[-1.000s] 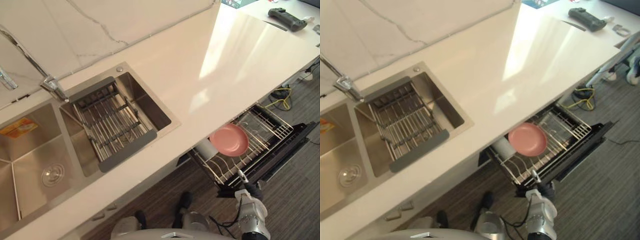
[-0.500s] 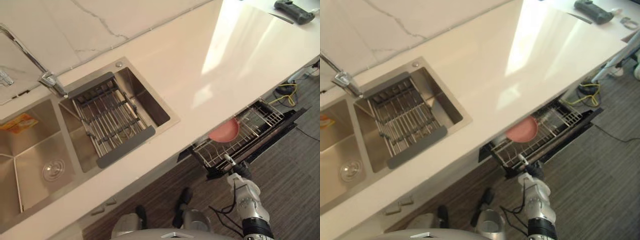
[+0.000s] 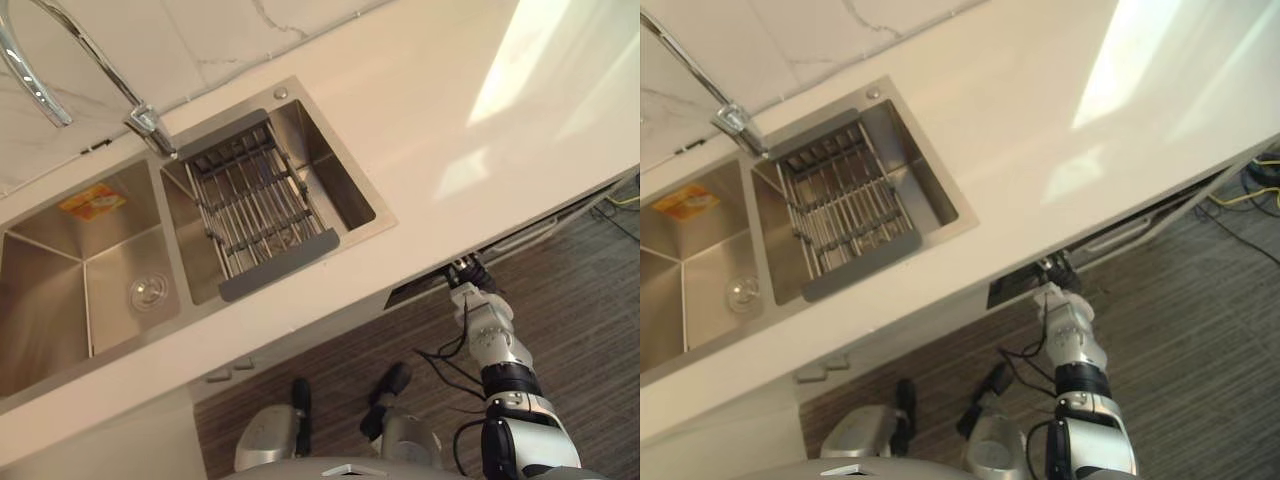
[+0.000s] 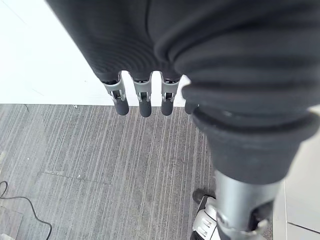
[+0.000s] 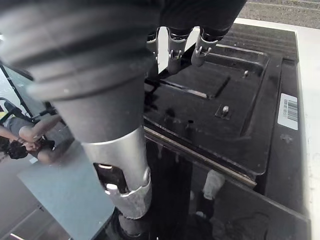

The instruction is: Walk over to the sink, pick up the cup, carry it to the dishwasher, place the cup inside the dishwasher, then close the dishwasher door

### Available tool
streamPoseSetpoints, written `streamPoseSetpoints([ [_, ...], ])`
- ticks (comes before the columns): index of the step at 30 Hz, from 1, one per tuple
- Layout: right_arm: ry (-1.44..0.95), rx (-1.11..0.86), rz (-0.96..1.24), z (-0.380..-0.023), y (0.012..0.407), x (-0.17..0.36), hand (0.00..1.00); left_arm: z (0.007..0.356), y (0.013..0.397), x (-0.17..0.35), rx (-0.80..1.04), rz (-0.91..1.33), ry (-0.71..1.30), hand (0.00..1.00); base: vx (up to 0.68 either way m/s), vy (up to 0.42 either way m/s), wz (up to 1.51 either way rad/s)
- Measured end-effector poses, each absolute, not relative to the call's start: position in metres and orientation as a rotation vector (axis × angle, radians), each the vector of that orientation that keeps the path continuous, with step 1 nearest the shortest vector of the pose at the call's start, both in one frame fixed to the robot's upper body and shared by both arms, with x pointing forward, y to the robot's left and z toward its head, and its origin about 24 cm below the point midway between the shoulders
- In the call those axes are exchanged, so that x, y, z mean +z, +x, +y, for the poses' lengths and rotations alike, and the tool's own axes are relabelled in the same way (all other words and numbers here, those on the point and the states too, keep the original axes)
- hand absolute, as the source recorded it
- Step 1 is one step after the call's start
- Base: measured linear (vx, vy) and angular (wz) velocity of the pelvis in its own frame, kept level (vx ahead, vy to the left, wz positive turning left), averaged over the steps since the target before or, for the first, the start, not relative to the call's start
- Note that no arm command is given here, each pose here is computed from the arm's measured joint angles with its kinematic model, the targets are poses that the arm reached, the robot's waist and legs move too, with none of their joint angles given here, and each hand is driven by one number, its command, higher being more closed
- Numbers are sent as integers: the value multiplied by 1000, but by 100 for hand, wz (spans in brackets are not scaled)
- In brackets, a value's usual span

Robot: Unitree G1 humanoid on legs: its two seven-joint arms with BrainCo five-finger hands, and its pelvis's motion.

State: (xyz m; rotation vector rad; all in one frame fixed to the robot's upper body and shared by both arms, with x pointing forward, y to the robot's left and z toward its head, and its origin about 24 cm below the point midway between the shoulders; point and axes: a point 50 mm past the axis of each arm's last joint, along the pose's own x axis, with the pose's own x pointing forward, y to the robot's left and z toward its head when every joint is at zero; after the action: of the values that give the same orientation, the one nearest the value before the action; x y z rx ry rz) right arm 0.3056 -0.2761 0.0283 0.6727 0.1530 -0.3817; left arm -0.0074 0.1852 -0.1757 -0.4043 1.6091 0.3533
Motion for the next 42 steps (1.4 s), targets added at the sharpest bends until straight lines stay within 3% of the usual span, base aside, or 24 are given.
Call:
streamPoseSetpoints([
  [16,771,-341,-81,-273,342,76,0,181,19,-176,242,1525,-372,0,-88,-52,9],
  [22,637,-195,-37,-239,332,68,0,175,8,-178,232,1556,-398,0,-55,-73,-4],
  [27,452,-202,280,-216,266,-21,0,177,7,-178,258,1496,-402,0,100,58,-33],
  [36,271,-240,688,-211,172,-105,0,192,13,-175,357,1423,-426,0,67,65,-17],
  [42,298,-264,930,-207,122,-144,0,190,-6,-174,428,1413,-611,0,4,20,4],
])
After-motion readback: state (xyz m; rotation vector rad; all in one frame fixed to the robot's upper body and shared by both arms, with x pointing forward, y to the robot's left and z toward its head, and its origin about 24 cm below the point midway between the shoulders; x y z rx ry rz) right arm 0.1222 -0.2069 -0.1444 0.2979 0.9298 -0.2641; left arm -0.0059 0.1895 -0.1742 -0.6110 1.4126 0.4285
